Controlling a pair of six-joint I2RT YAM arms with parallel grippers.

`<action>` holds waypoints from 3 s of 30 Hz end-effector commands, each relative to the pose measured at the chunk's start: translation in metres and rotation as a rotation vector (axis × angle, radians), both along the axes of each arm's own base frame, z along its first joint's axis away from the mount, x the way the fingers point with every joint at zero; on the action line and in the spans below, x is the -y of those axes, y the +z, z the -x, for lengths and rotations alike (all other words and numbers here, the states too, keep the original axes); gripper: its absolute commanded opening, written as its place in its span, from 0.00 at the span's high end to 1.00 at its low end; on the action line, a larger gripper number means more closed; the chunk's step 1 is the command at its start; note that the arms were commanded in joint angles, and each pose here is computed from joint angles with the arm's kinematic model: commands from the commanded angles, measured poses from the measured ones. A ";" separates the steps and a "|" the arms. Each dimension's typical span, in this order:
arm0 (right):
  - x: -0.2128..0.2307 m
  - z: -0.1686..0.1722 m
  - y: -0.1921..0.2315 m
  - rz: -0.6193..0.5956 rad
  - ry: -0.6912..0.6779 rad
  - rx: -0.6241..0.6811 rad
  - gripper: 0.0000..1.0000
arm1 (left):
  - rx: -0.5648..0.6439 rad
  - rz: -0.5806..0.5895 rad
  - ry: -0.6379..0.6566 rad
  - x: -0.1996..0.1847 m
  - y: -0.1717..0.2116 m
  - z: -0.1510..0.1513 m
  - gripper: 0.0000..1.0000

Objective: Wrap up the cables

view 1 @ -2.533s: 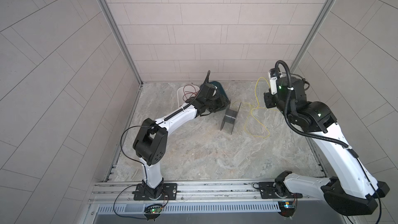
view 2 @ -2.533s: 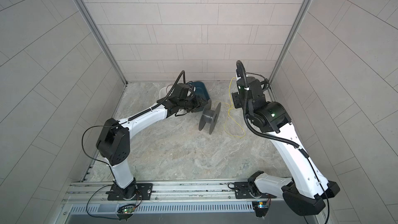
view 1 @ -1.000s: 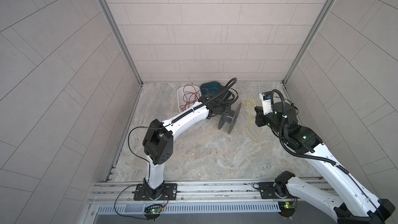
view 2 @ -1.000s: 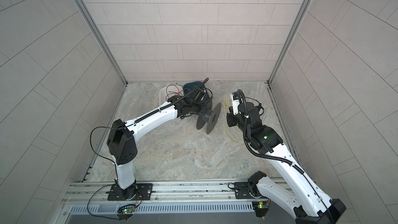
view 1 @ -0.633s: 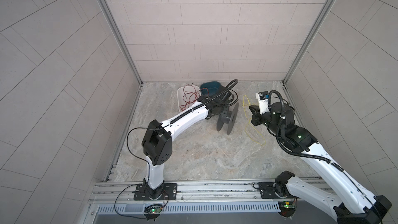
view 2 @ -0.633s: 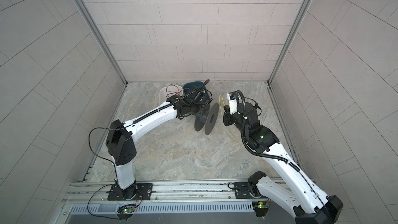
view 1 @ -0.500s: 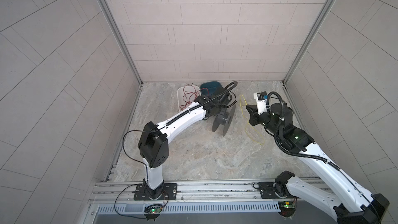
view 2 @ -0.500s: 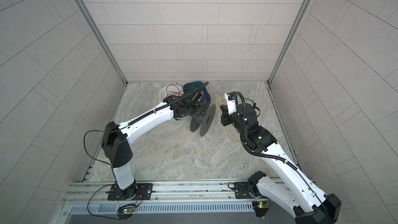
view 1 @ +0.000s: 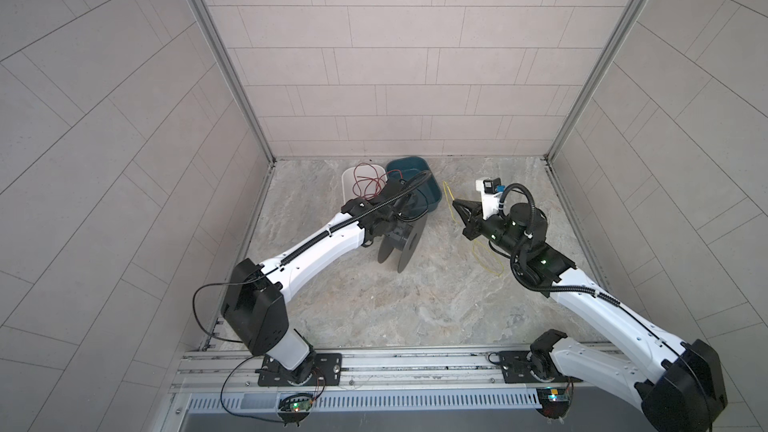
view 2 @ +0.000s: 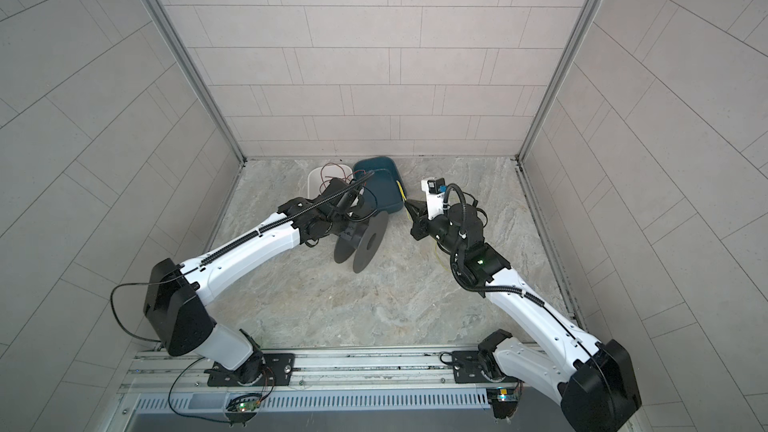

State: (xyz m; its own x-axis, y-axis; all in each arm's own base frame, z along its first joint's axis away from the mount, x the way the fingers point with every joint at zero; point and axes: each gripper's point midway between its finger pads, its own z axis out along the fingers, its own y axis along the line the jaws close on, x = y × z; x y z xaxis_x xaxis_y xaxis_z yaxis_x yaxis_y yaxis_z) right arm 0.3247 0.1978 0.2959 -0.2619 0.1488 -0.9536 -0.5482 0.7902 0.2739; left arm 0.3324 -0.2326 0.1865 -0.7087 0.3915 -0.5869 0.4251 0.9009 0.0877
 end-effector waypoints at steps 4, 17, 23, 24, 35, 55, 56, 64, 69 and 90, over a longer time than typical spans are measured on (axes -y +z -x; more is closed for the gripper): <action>-0.009 0.001 0.030 -0.069 0.051 0.048 1.00 | 0.039 0.012 -0.003 0.001 0.007 -0.005 0.95; -0.013 0.003 0.050 -0.098 0.077 0.049 1.00 | 0.036 0.064 0.031 -0.005 0.009 0.002 0.69; -0.013 0.005 0.050 -0.086 0.079 0.037 1.00 | 0.034 0.090 0.036 -0.004 0.009 0.000 0.62; -0.013 0.006 0.050 -0.085 0.082 0.038 1.00 | 0.035 0.092 0.036 -0.004 0.010 0.000 0.62; -0.021 0.011 0.057 -0.109 0.139 0.057 1.00 | 0.027 0.182 0.087 -0.019 0.024 -0.006 0.42; -0.075 0.004 0.117 -0.448 0.475 0.081 1.00 | 0.166 0.741 -0.122 -0.007 0.141 0.004 0.19; -0.076 0.004 0.120 -0.460 0.485 0.083 1.00 | 0.166 0.760 -0.123 -0.005 0.142 0.001 0.19; -0.083 0.013 0.125 -0.491 0.548 0.061 1.00 | 0.199 0.812 -0.109 0.007 0.144 -0.028 0.20; -0.083 0.018 0.122 -0.484 0.554 0.049 1.00 | 0.204 0.861 -0.123 0.017 0.150 -0.040 0.23; -0.085 0.015 0.112 -0.460 0.541 0.034 1.00 | 0.203 0.945 -0.221 0.030 0.153 -0.031 0.46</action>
